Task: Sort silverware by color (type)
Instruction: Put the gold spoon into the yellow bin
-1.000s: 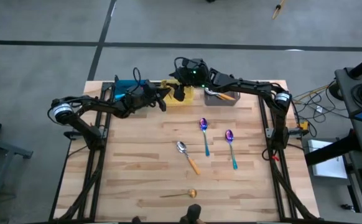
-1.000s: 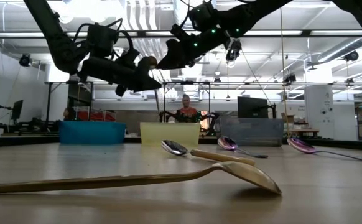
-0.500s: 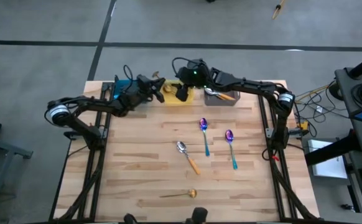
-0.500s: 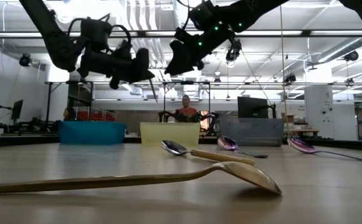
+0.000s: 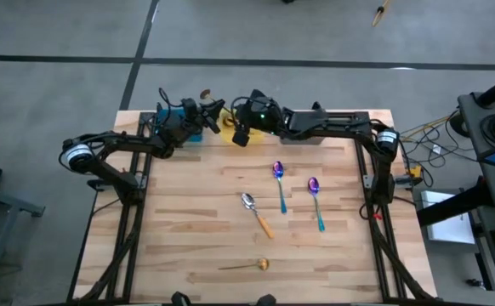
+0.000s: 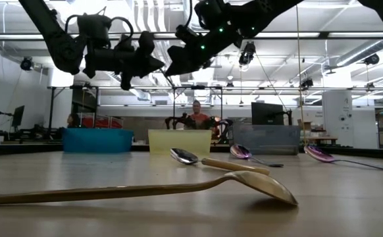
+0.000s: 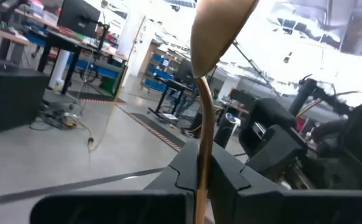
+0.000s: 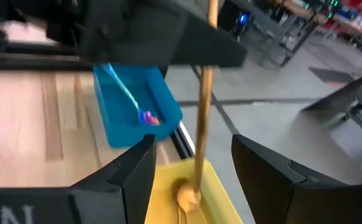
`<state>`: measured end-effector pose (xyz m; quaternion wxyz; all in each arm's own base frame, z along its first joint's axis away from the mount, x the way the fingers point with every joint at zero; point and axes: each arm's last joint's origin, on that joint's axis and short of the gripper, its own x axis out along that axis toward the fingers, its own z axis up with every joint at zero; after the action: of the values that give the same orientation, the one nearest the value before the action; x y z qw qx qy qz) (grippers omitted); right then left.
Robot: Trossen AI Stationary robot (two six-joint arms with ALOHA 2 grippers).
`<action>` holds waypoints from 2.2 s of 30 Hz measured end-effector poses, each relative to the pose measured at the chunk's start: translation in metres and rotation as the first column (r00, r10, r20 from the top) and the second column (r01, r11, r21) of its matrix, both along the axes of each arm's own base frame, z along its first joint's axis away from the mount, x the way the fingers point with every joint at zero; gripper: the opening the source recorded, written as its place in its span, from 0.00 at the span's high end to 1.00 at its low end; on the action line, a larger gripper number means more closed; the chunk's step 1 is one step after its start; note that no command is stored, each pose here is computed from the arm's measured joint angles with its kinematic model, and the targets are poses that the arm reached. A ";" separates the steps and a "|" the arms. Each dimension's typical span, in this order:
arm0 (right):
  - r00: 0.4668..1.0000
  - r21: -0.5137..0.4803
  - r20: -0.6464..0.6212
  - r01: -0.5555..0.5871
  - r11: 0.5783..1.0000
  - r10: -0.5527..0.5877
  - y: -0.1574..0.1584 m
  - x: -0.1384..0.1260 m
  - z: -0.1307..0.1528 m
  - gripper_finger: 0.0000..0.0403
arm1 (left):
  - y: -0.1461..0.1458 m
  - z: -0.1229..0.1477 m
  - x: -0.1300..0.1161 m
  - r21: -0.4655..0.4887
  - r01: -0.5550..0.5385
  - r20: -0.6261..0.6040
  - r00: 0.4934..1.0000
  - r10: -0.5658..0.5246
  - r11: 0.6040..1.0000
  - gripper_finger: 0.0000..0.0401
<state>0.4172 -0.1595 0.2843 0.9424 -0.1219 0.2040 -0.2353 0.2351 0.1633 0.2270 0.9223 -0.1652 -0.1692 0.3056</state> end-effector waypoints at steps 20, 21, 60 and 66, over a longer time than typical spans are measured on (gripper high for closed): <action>0.999 -0.048 0.019 0.031 0.998 -0.030 -0.004 0.008 -0.010 0.87 | -0.001 0.000 0.001 -0.059 0.066 0.058 0.996 -0.063 0.996 0.99; 0.999 -0.048 0.019 0.031 0.998 -0.030 -0.003 0.008 -0.010 0.91 | -0.001 0.000 0.001 -0.058 0.066 0.059 0.996 -0.063 0.996 0.99; 0.924 0.311 -0.381 0.111 0.944 0.016 -0.075 -0.029 0.034 0.97 | 0.001 -0.012 -0.028 0.009 -0.212 -0.513 0.838 0.187 0.977 0.49; 0.860 0.431 -0.509 0.222 0.875 0.032 -0.097 -0.018 -0.004 0.97 | -0.008 0.011 -0.043 0.097 -0.262 -0.511 0.815 0.274 0.960 0.49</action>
<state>0.3995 -0.2566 0.2804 0.8439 0.0666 0.4988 -0.1859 0.1920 0.1550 0.2381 0.8830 -0.0409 0.0611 0.4636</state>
